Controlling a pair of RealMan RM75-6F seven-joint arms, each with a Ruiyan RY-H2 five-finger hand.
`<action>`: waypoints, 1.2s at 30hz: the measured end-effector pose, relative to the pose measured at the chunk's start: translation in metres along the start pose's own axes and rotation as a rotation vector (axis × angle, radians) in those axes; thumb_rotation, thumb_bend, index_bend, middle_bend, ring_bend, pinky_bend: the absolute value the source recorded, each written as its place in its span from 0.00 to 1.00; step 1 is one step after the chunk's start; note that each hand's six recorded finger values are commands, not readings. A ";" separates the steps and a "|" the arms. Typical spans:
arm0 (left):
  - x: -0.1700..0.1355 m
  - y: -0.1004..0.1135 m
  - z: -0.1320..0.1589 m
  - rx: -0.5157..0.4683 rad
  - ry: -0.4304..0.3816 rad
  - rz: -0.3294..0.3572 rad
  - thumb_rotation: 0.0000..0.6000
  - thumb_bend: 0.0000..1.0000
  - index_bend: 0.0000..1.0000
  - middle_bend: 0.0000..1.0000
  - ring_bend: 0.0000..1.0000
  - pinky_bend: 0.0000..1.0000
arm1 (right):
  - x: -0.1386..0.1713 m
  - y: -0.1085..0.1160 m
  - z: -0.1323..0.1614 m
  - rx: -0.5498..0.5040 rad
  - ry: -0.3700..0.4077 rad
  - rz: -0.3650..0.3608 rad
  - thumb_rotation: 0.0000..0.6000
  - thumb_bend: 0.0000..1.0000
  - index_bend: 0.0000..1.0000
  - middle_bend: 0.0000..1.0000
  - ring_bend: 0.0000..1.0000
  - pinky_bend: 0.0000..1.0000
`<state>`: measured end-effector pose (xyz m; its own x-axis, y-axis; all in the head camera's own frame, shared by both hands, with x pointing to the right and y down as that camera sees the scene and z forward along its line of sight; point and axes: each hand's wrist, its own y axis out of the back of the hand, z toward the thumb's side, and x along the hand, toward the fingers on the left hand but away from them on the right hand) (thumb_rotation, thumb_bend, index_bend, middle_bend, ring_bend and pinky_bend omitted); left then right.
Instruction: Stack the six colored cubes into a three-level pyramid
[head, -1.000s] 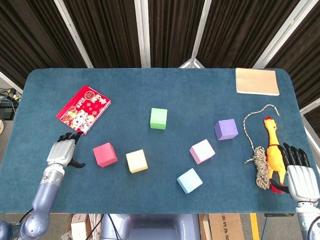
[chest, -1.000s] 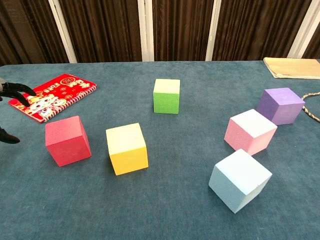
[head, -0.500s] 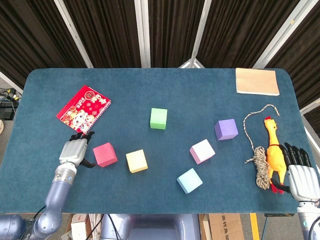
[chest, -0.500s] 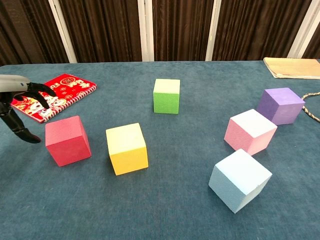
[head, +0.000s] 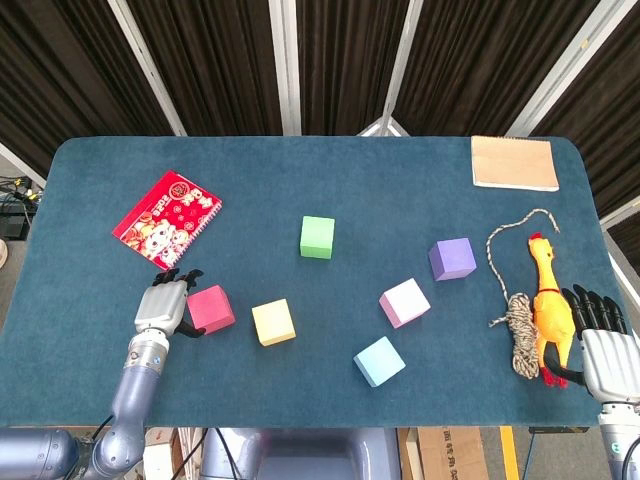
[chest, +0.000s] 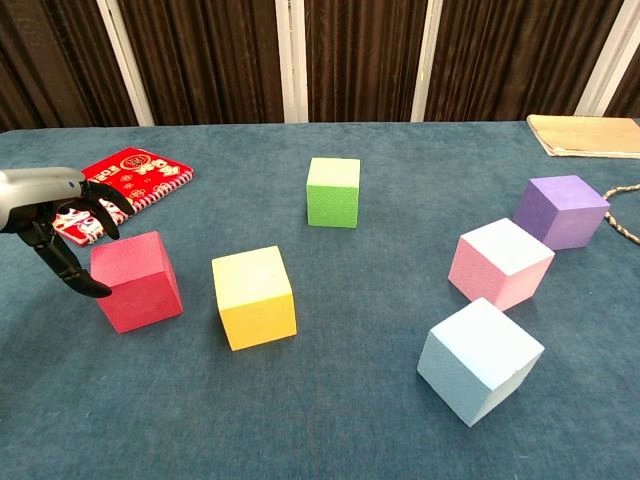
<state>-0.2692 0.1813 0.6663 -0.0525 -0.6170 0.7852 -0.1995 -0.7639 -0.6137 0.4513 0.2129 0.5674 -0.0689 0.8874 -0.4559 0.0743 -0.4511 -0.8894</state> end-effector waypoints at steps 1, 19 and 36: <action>0.000 -0.001 0.000 0.006 0.001 -0.001 1.00 0.13 0.17 0.23 0.06 0.01 | 0.000 0.000 0.000 0.000 0.000 0.001 1.00 0.19 0.05 0.06 0.03 0.00; 0.009 -0.008 0.002 0.051 0.013 0.026 1.00 0.25 0.25 0.30 0.08 0.01 | -0.003 -0.005 -0.002 -0.004 -0.004 0.021 1.00 0.19 0.05 0.06 0.03 0.00; 0.014 -0.006 0.002 0.045 0.027 0.040 1.00 0.41 0.34 0.37 0.10 0.01 | -0.005 -0.007 -0.004 -0.008 -0.012 0.035 1.00 0.19 0.05 0.06 0.03 0.00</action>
<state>-0.2666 0.1772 0.6806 -0.0856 -0.6421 0.7618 -0.1525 -0.7472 -0.6469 0.4550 0.2120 0.5763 -0.0779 0.8699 -0.4871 0.0847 -0.4810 -0.8726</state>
